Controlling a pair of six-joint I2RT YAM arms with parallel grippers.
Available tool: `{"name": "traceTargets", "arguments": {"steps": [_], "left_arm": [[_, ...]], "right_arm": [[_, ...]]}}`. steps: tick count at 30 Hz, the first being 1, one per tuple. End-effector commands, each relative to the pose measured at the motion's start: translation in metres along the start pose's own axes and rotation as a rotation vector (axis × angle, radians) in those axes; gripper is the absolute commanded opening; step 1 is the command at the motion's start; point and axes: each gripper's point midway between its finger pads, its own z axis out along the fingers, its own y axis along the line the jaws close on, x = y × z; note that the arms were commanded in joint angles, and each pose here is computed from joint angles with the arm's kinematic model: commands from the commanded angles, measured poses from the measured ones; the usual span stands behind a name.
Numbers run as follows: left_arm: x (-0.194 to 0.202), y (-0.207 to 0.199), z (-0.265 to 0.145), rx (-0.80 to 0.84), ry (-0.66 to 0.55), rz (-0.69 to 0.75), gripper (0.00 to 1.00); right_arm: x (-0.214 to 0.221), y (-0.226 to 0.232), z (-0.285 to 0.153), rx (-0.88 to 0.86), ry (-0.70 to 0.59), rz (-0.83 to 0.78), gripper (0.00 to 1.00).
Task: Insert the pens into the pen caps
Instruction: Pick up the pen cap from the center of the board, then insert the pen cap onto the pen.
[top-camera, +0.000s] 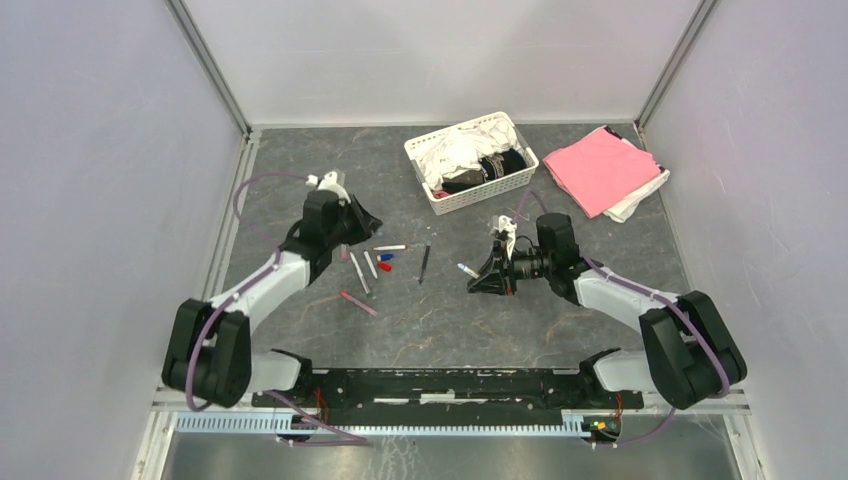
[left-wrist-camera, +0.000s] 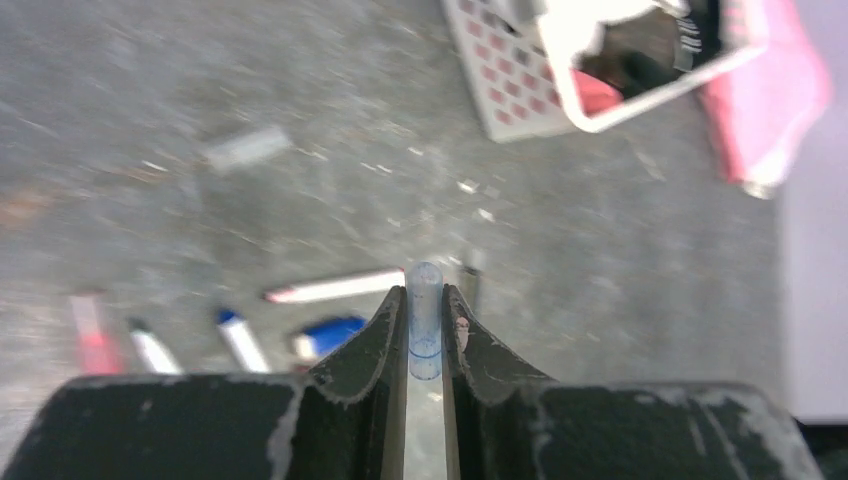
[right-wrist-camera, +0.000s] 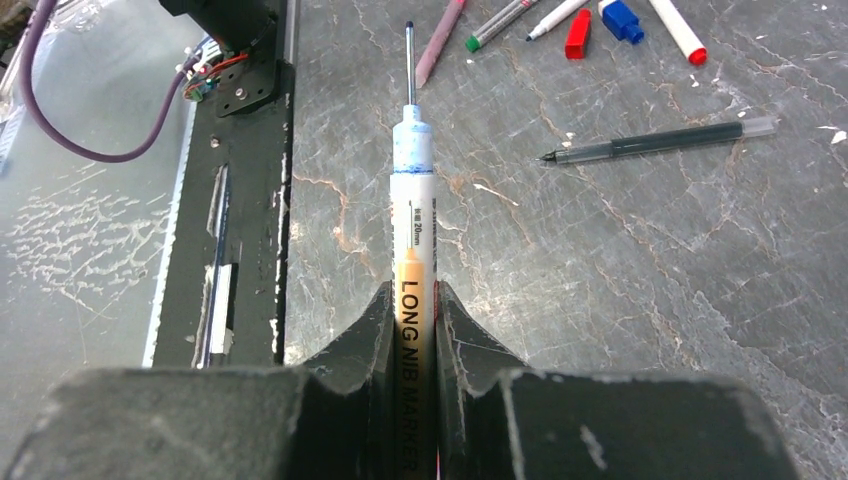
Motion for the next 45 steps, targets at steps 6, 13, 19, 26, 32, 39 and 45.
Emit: {"name": "traceTargets", "arguments": {"steps": [6,13,19,26,32,39,45], "left_arm": [[-0.006,-0.138,-0.075,0.679,-0.299,-0.34,0.02],[-0.013,-0.171,-0.117,0.871,-0.493,-0.413,0.02],[-0.014,-0.186,-0.127,0.969,-0.56,-0.449,0.02],[-0.001,-0.207,-0.123,1.02,-0.561,-0.439,0.02],[0.0,-0.216,-0.124,1.023,-0.576,-0.438,0.02],[-0.006,-0.217,-0.129,1.018,-0.61,-0.436,0.02],[-0.007,-0.219,-0.13,1.018,-0.624,-0.422,0.02]], "right_arm": [[-0.031,0.019,0.002,-0.009,-0.138,0.022,0.0],[-0.055,0.025,-0.006,0.036,-0.233,0.048,0.0],[-0.065,0.033,-0.008,0.015,-0.269,0.08,0.0],[-0.066,0.031,-0.008,0.029,-0.286,0.12,0.0],[-0.062,0.028,-0.008,0.048,-0.284,0.133,0.0],[-0.059,0.026,-0.006,0.058,-0.275,0.149,0.0],[-0.056,0.024,-0.006,0.067,-0.273,0.159,0.0]]}}
